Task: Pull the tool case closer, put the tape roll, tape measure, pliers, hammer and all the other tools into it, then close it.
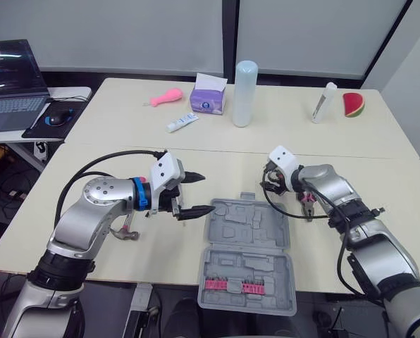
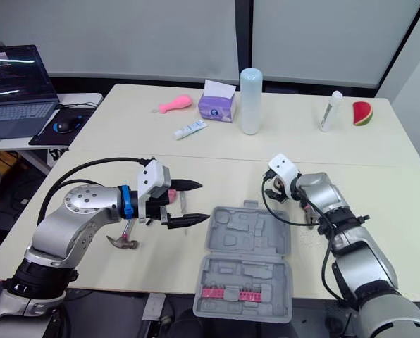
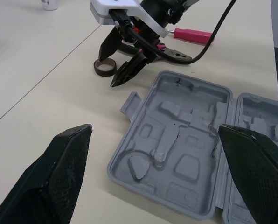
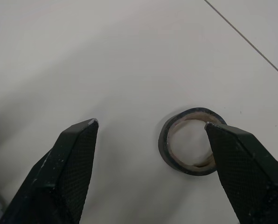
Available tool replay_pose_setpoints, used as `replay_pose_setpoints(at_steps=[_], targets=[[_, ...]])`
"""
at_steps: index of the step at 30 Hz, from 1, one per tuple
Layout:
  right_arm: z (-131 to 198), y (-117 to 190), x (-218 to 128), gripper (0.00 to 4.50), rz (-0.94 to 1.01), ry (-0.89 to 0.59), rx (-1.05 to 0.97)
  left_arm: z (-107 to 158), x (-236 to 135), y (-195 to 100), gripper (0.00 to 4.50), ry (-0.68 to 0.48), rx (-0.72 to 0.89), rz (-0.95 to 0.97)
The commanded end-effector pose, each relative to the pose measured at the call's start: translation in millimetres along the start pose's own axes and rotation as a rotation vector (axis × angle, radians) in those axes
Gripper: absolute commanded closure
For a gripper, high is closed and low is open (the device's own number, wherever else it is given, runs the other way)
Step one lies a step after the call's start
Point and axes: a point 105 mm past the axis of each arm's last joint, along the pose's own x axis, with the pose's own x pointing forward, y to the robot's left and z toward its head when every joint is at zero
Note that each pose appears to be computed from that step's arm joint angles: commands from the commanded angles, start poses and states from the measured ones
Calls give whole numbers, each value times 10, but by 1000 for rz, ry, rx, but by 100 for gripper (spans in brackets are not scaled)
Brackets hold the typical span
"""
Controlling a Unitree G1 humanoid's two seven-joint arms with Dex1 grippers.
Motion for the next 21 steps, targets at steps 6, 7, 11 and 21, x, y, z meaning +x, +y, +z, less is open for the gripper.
replay_pose_setpoints(at_steps=[6,7,11,21], targets=[[58,-114,21,207,-29,-22,30,110,8,-23,0,-11,50,-12],[65,-115,22,225,-28,-24,28,110,8,-23,0,-11,50,-13],[118,-108,13,302,-24,-43,18,102,6,-14,0,-8,52,-13],[214,-8,-73,449,22,-89,-11,2,-47,6,0,22,55,-20]])
